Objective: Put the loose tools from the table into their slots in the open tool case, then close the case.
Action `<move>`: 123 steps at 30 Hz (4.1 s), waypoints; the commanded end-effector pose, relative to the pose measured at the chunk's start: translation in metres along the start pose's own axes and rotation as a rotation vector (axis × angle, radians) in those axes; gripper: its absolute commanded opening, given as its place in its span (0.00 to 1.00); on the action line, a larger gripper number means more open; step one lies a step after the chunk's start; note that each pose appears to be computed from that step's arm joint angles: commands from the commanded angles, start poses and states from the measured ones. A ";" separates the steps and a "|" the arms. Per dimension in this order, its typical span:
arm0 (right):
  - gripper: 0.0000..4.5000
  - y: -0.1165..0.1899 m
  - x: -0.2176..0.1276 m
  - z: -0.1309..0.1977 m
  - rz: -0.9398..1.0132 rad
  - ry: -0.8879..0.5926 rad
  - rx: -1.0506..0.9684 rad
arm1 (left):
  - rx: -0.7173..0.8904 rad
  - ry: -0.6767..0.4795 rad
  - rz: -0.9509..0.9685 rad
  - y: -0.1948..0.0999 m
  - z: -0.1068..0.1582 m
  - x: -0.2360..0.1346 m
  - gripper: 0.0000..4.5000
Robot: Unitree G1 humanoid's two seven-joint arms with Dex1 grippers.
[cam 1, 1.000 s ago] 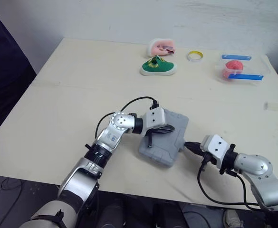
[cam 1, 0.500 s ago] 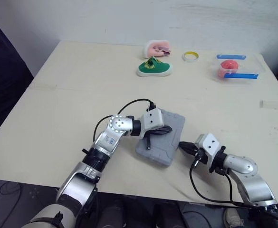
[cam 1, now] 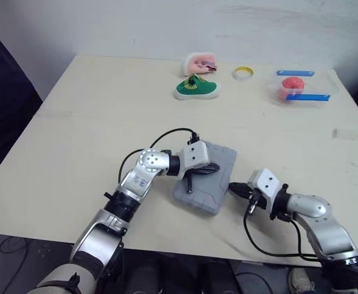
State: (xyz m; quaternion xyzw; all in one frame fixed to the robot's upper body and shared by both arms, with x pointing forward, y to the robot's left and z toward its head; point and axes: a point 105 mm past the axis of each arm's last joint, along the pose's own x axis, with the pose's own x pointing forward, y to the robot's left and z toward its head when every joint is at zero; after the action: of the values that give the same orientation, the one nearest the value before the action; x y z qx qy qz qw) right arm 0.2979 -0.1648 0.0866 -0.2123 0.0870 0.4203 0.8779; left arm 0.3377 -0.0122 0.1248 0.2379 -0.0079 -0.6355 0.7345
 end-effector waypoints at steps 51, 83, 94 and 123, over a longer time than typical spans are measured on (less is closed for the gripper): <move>0.00 -0.013 -0.062 0.023 0.093 -0.042 -0.112 | 0.039 -0.199 -0.002 0.009 0.021 -0.068 0.01; 0.00 0.015 0.021 0.019 0.208 -0.108 -0.045 | -0.132 0.254 -0.212 -0.031 -0.057 0.010 0.01; 0.00 0.012 0.042 0.021 0.225 -0.094 -0.029 | -0.225 0.384 -0.251 -0.046 -0.091 0.004 0.01; 0.21 -0.031 -0.119 0.045 0.096 -0.101 -0.176 | 0.006 -0.097 0.224 0.021 -0.011 -0.179 0.19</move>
State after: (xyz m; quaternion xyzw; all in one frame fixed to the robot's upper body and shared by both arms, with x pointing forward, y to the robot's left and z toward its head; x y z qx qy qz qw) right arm 0.2510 -0.2375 0.1584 -0.2660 0.0317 0.4840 0.8331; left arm 0.3278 0.1363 0.1660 0.2040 -0.0708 -0.5884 0.7792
